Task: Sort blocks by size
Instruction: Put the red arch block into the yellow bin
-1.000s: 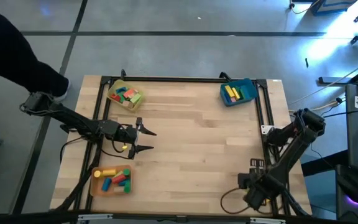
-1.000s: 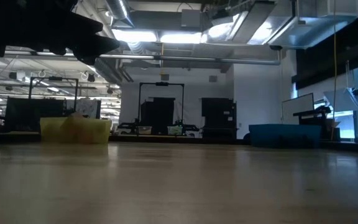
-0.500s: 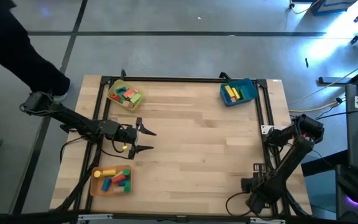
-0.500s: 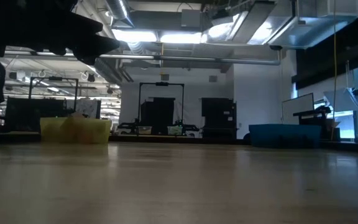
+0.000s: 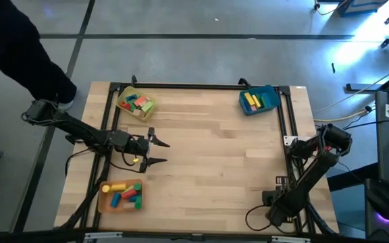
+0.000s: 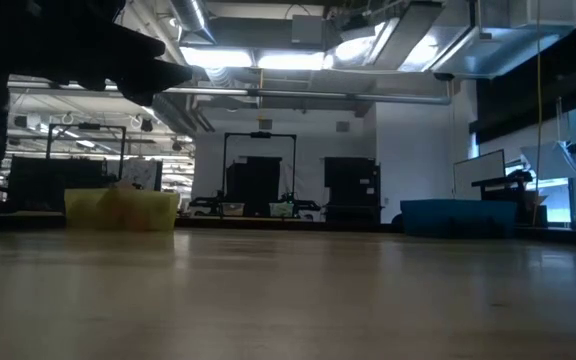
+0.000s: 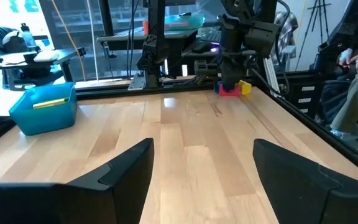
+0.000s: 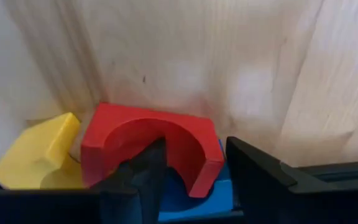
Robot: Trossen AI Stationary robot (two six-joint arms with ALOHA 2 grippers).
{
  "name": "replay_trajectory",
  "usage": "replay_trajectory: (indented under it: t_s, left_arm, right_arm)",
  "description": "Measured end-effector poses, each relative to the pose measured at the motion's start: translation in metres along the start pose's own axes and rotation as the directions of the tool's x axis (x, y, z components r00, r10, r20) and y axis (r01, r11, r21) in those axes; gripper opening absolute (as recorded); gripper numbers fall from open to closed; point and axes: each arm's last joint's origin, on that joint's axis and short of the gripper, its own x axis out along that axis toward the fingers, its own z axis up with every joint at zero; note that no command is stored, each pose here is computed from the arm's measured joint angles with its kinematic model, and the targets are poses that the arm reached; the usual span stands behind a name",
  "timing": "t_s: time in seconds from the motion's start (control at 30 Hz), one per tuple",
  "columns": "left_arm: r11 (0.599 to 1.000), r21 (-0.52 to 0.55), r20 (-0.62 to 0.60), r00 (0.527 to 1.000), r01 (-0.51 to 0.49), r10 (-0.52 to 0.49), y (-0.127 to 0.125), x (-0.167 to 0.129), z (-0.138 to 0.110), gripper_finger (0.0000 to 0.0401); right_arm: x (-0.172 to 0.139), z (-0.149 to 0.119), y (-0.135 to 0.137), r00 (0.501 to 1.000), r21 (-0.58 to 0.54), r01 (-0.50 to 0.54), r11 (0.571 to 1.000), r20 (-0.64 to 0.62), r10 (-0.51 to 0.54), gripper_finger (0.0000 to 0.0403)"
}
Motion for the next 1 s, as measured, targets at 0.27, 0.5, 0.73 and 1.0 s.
replay_trajectory:
  t_s: [0.27,0.5,0.73,1.0]
  left_arm:
    - [1.0,0.001,-0.003,1.0,0.0,0.0,0.0,0.0,0.0,0.026]
    - [1.0,-0.001,-0.003,1.0,0.0,0.0,0.0,0.0,0.0,0.026]
    - [1.0,-0.002,-0.002,1.0,0.0,0.0,0.0,0.0,0.0,0.026]
    - [1.0,-0.003,-0.001,1.0,-0.001,0.001,0.0,0.0,0.0,0.026]
  right_arm:
    - [0.0,0.0,0.0,1.0,-0.003,-0.012,1.0,-0.008,0.012,0.0088]
    - [-0.002,-0.001,0.0,1.0,-0.006,-0.022,1.0,0.003,0.022,0.0059]
    - [-0.01,-0.002,-0.004,0.999,0.027,-0.037,0.999,0.036,0.036,0.0052]
    - [-0.023,0.008,-0.014,0.992,0.075,-0.054,0.996,0.122,0.045,0.0048]
